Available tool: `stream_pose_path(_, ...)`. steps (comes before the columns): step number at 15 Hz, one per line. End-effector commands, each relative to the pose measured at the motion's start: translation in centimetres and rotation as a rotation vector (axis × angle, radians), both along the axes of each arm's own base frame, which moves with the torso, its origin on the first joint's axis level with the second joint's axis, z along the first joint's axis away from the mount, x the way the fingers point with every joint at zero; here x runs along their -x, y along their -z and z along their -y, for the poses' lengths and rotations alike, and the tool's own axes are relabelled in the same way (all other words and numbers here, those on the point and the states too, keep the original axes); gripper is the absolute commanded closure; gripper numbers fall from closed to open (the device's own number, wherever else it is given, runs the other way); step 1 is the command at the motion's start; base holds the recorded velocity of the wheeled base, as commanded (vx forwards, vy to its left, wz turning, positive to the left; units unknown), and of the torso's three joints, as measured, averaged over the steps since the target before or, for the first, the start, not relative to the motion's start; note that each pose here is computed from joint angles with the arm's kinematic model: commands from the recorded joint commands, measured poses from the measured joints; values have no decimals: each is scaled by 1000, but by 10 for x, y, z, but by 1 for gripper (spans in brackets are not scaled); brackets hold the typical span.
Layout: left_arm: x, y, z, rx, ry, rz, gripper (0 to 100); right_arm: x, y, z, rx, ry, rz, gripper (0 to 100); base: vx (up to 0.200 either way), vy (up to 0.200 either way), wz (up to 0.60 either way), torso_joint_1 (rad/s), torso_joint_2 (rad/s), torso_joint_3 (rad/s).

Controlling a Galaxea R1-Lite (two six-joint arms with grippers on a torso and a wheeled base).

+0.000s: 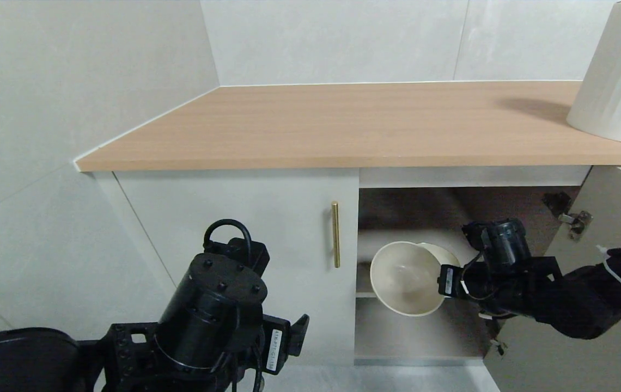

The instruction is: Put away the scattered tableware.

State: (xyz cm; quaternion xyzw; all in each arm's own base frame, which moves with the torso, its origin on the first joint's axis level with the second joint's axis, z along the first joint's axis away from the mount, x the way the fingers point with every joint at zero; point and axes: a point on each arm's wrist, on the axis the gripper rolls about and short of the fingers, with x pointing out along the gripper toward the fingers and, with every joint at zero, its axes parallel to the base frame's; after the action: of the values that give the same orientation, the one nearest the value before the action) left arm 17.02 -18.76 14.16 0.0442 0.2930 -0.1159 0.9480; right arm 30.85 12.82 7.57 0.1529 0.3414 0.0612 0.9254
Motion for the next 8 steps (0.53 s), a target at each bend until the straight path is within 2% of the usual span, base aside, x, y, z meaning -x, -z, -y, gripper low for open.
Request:
stream_pose_path(1,1,-1,-1,3,0,4,0,-13,3,8,-14,62,0,100,0,0,0,0,0,0)
stream_pose_path(4,0,1,0,-4,0,-2,0,-31,4,17,-37,194,21,100,0,0,0,0,0,0)
stream_pose_path(8,0,1,0,-6,0,-4,0,-49,7,29,-83,295,31,100,0,0,0,0,0,0)
